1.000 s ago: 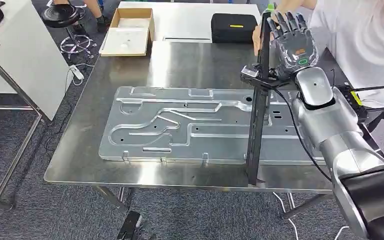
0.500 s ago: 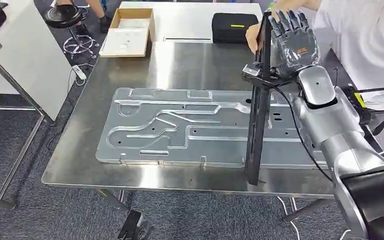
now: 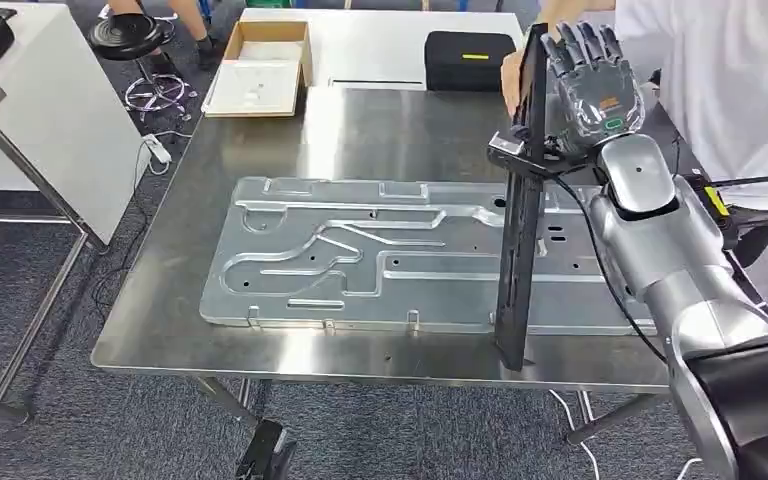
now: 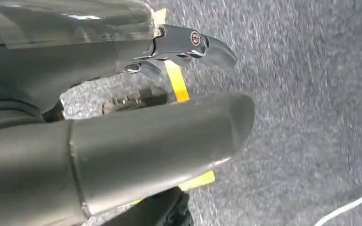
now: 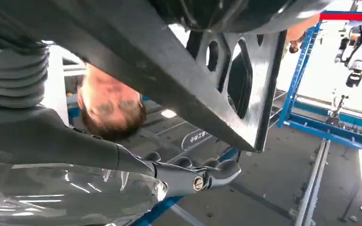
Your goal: Take the parts from the cabinet and place them on the table.
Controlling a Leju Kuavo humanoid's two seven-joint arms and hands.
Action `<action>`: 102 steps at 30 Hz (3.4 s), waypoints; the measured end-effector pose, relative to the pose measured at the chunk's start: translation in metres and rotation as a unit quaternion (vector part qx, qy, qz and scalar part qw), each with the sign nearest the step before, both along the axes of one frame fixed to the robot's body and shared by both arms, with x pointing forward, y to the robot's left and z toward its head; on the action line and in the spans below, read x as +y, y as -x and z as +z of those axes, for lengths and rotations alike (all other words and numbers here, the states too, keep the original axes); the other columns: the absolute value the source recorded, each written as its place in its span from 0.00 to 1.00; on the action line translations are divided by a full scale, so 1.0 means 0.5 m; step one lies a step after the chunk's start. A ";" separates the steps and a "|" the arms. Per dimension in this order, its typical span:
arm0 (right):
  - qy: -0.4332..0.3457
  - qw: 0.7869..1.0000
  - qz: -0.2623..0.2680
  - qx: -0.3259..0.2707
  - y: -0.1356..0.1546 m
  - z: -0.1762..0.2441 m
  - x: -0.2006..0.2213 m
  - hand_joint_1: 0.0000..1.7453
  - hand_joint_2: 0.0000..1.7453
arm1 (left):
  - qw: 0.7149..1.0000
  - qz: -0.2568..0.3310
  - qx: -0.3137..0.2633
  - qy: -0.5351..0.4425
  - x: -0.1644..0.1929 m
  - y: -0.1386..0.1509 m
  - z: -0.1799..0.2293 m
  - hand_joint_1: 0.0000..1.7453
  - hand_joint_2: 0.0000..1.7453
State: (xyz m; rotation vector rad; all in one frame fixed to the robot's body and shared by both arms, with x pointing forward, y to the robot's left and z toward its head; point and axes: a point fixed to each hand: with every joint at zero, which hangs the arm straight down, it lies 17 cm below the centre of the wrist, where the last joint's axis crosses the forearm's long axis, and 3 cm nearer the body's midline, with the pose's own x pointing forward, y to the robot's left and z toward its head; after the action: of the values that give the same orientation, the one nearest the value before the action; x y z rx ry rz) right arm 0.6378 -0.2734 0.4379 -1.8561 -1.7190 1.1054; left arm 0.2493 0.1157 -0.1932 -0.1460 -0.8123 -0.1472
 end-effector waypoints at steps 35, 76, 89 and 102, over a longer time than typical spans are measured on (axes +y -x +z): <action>-0.052 0.992 0.053 -0.105 0.091 0.054 0.010 0.00 0.00 | 1.000 -0.010 0.001 -0.002 -0.009 -0.001 0.002 0.00 0.00; -0.121 0.967 0.110 -0.198 0.182 0.178 0.006 0.00 0.00 | 1.000 -0.024 0.000 0.001 -0.031 -0.009 0.009 0.00 0.00; -0.127 0.965 0.113 -0.198 0.185 0.176 0.013 0.00 0.00 | 1.000 -0.026 0.002 0.001 -0.031 -0.004 0.007 0.00 0.00; -0.131 0.966 0.109 -0.195 0.185 0.165 0.003 0.00 0.00 | 1.000 -0.028 0.000 0.001 -0.033 -0.008 0.010 0.00 0.00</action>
State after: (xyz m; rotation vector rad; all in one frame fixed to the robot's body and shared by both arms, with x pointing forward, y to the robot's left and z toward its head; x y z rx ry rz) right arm 0.5452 -0.2719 0.5203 -1.8344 -2.2103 0.5622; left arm 0.2533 0.0992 -0.1883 -0.1714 -0.8088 -0.1992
